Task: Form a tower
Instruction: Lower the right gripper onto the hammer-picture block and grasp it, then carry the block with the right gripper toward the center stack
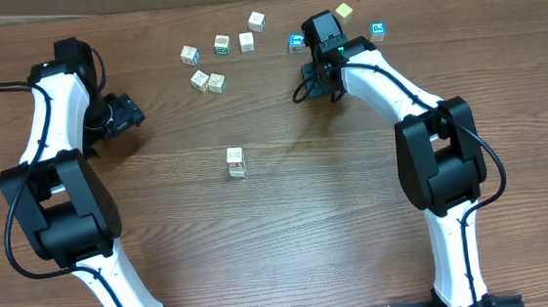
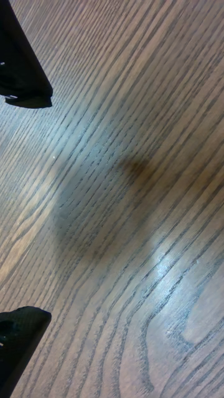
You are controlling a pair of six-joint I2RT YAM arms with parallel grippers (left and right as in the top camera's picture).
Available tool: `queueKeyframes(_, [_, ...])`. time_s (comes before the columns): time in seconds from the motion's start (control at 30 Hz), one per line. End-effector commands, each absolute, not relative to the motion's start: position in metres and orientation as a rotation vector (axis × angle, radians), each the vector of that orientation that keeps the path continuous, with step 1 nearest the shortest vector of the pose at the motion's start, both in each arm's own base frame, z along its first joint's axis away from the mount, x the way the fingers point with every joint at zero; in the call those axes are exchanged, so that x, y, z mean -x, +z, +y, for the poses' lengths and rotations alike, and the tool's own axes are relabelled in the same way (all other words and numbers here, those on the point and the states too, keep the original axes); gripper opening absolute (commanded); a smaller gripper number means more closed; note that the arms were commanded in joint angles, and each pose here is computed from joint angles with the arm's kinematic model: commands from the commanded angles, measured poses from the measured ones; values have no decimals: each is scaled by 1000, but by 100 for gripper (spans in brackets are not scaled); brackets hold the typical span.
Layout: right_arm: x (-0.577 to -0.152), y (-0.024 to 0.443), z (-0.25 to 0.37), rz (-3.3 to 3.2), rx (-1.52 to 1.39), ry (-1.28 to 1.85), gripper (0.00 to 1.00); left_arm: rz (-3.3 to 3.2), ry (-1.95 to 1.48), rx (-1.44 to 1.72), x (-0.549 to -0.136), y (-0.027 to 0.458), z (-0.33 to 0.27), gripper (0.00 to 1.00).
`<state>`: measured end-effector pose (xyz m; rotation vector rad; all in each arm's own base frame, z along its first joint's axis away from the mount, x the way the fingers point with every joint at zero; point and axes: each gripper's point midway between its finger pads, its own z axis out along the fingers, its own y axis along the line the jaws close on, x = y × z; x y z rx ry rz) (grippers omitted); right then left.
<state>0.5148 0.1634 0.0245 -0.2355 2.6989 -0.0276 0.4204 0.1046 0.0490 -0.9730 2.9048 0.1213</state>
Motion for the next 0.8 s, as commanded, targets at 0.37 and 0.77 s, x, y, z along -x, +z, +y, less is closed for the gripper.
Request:
queueKeyframes(0.37, [-486,105,216,2642,365,52,24,2922,131,948,-421,45,102,99])
queueKeyframes(0.77, [-412,83,256,2855,331,138,24,2922,131,947,-421,45,102,99])
